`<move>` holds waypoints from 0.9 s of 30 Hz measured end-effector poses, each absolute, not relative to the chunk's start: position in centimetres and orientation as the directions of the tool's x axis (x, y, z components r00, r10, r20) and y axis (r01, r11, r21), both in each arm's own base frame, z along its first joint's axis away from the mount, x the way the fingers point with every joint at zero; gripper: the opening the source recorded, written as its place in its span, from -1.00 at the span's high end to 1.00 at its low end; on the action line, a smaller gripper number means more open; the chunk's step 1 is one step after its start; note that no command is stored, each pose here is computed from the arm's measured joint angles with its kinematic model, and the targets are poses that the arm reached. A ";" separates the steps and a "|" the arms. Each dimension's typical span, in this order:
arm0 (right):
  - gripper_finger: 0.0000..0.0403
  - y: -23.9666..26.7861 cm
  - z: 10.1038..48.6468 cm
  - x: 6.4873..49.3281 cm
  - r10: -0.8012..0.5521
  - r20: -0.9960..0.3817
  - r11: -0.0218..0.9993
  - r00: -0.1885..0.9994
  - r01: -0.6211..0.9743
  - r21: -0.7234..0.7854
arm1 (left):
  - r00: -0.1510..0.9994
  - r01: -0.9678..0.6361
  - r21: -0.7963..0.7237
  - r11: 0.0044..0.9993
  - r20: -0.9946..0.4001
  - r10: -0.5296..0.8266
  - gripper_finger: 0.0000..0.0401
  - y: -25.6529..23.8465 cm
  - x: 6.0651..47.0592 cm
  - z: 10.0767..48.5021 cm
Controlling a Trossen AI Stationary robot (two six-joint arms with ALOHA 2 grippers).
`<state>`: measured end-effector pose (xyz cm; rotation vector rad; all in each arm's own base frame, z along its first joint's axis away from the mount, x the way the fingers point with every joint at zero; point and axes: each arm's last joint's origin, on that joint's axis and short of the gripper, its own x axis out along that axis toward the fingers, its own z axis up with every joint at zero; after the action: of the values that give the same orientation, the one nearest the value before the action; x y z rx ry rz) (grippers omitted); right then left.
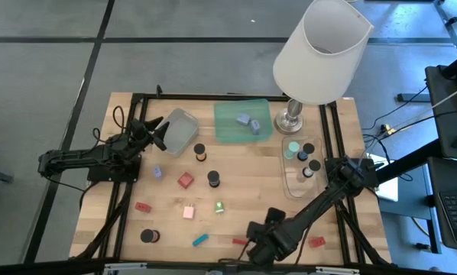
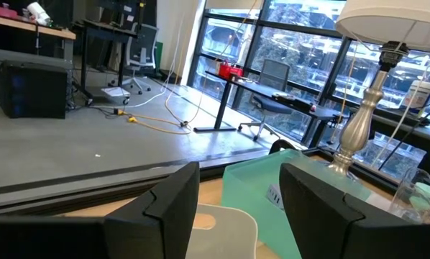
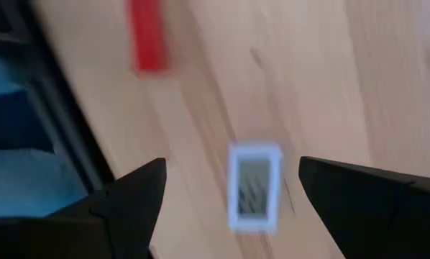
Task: Pick & Place Office items
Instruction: Put the right red charger adapter into the green bin
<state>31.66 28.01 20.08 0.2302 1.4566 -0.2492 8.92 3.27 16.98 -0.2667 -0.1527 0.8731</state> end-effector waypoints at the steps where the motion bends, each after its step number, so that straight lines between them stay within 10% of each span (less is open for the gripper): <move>1: -0.59 28.0 20.0 31.3 -0.029 -0.998 0.944 0.063 0.331 -0.006 | 0.634 -0.735 -0.292 0.612 0.023 0.773 0.05 3.3 8.9 17.0; 9: -0.59 28.9 18.2 27.7 0.032 -0.971 0.916 -0.237 0.395 -0.066 | 0.634 -0.735 -0.293 0.612 0.024 0.773 0.05 3.3 8.9 17.0; 27: -0.59 29.1 17.2 24.3 0.028 -0.865 0.996 -0.501 0.092 -0.021 | 0.634 -0.735 -0.292 0.612 0.024 0.773 0.05 3.3 8.9 17.0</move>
<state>24.25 29.12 17.22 0.0839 2.0950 -0.0778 8.92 3.27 16.97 -0.2668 -0.1529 0.8735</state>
